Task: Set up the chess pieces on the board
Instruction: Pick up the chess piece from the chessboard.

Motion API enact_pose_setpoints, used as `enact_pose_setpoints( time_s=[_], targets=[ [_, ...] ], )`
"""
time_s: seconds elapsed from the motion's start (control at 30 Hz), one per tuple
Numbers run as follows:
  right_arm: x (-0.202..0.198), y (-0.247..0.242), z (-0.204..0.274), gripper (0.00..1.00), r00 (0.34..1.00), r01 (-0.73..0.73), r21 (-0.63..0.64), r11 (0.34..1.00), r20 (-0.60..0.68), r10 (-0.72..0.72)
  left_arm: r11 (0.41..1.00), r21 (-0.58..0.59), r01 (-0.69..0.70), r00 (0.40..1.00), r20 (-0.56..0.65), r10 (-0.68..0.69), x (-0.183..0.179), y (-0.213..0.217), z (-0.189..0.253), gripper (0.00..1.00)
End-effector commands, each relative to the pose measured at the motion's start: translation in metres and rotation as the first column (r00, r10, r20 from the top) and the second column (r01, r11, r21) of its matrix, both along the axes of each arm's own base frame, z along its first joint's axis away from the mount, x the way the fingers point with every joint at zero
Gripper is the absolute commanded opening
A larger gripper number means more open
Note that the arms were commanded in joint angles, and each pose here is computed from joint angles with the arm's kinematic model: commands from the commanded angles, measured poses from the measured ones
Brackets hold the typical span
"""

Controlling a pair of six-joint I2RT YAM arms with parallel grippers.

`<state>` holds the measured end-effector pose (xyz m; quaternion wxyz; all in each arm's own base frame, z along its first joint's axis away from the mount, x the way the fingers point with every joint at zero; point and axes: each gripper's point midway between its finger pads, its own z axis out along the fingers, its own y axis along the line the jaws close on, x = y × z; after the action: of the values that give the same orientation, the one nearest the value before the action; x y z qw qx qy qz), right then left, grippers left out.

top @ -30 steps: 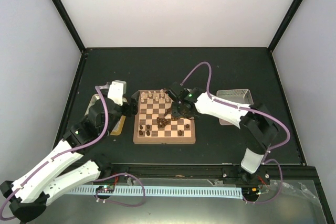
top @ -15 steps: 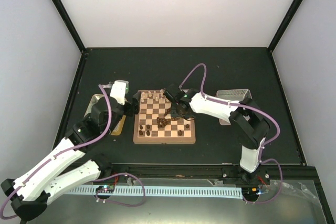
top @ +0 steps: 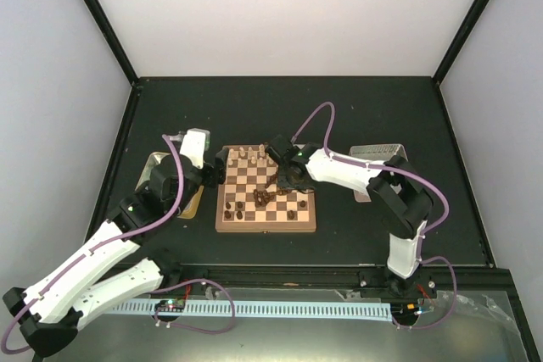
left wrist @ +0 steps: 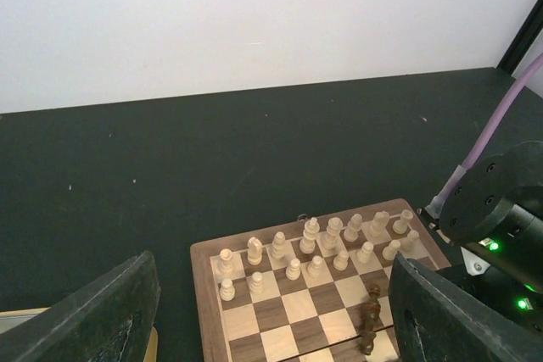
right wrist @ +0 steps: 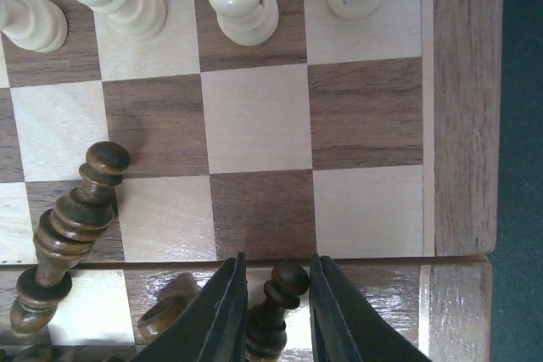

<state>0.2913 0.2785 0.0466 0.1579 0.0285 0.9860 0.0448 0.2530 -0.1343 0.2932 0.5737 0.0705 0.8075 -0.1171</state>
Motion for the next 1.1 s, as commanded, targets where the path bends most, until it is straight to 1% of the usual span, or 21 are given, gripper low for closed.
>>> enact_pose_setpoints(
  time_s=[0.0, 0.13, 0.2, 0.3, 0.4, 0.53, 0.67, 0.87, 0.97, 1.07],
  targets=[
    [0.001, -0.001, -0.008, 0.22, 1.000, 0.020, -0.003, 1.000, -0.008, -0.020, 1.000, -0.017, -0.001, 1.000, 0.002, 0.001, 0.000, 0.001, 0.006, 0.76],
    [-0.004, -0.001, -0.012, 0.27, 0.999, 0.019, 0.000, 1.000, -0.030, -0.019, 1.000, -0.019, -0.002, 1.000, 0.002, 0.003, 0.000, 0.001, 0.006, 0.76],
    [-0.005, -0.002, -0.013, 0.27, 0.999, 0.020, -0.002, 1.000, -0.034, -0.020, 1.000, -0.021, -0.002, 1.000, 0.001, 0.002, 0.000, 0.002, 0.006, 0.76],
    [-0.006, -0.004, -0.014, 0.23, 0.999, 0.021, -0.008, 1.000, -0.035, -0.021, 1.000, -0.022, -0.002, 1.000, 0.000, 0.002, 0.000, 0.002, 0.005, 0.76],
    [-0.006, -0.006, -0.014, 0.14, 0.999, 0.022, -0.013, 1.000, -0.032, -0.023, 1.000, -0.023, -0.002, 1.000, 0.000, 0.002, 0.000, 0.002, 0.006, 0.76],
    [-0.002, -0.008, -0.008, 0.10, 0.999, 0.032, -0.013, 0.999, -0.001, -0.032, 1.000, -0.024, 0.002, 1.000, -0.004, -0.002, 0.000, 0.001, 0.004, 0.76],
    [0.007, -0.003, 0.011, 0.10, 0.995, 0.044, 0.057, 0.997, 0.084, -0.049, 0.999, -0.044, 0.014, 1.000, -0.002, -0.014, 0.000, -0.002, 0.004, 0.78],
    [0.016, 0.001, 0.056, 0.10, 0.975, 0.038, 0.185, 0.982, 0.208, -0.076, 0.994, -0.090, 0.062, 0.998, -0.010, -0.063, -0.002, -0.013, 0.000, 0.81],
    [0.016, 0.003, 0.074, 0.10, 0.966, 0.021, 0.242, 0.970, 0.244, -0.082, 0.984, -0.149, 0.096, 0.995, -0.025, -0.101, -0.003, -0.024, -0.003, 0.81],
    [0.013, 0.007, 0.090, 0.10, 0.959, -0.007, 0.304, 0.953, 0.273, -0.080, 0.962, -0.237, 0.138, 0.987, -0.048, -0.154, -0.004, -0.039, -0.010, 0.81]
  ],
)
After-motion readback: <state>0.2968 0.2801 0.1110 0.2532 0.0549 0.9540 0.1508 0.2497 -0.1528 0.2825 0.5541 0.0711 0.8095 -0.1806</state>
